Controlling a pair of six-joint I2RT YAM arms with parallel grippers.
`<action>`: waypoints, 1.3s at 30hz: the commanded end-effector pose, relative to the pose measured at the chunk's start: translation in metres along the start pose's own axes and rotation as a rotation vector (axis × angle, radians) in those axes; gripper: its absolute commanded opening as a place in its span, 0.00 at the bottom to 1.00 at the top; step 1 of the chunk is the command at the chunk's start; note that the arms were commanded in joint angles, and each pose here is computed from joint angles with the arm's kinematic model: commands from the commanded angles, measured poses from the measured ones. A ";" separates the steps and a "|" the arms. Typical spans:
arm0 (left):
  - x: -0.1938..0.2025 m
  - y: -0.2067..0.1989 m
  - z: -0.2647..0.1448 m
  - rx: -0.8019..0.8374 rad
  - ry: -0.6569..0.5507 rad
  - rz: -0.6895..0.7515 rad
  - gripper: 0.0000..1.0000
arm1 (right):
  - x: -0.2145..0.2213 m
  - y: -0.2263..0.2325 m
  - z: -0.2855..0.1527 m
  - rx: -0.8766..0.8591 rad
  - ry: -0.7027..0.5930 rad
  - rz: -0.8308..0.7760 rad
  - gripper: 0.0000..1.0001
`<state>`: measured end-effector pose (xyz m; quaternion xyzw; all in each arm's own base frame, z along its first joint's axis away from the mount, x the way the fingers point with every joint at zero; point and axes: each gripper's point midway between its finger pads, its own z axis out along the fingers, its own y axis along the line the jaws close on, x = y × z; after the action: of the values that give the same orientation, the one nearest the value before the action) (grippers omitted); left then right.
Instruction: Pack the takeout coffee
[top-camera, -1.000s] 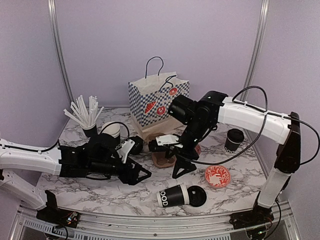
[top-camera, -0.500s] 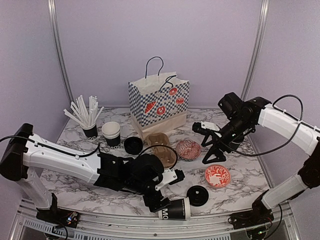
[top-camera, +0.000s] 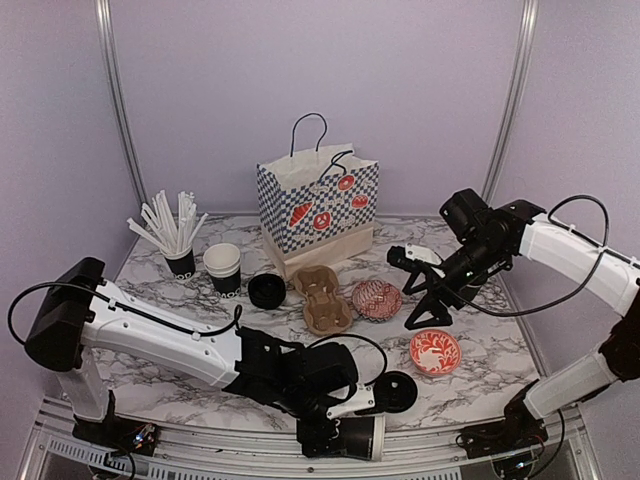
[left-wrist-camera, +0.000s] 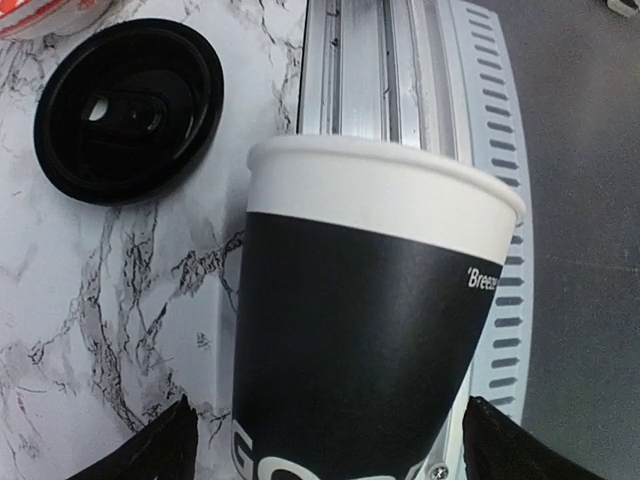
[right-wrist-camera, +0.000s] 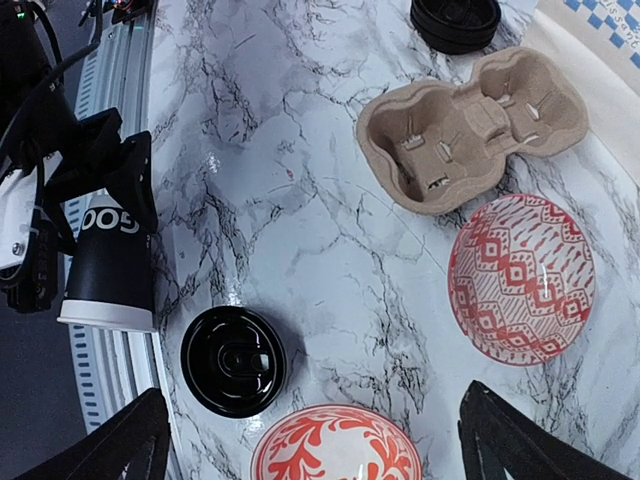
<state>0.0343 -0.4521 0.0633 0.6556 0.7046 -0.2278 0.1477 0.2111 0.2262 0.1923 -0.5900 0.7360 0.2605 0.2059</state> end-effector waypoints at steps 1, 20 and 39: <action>0.016 -0.012 0.005 0.053 0.091 0.070 0.92 | -0.007 -0.004 0.001 -0.013 -0.027 0.007 0.98; 0.003 -0.005 -0.007 -0.010 0.076 0.153 0.74 | -0.020 0.008 -0.005 -0.074 -0.086 0.017 0.93; -0.077 0.126 -0.146 -0.305 -0.677 -0.360 0.73 | -0.107 0.068 -0.005 -0.310 -0.228 -0.202 0.79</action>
<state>0.1737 -0.4248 0.1768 0.4227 0.7628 -0.2978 0.3883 0.1803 0.2951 0.2517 -0.6264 0.6315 0.4052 0.2113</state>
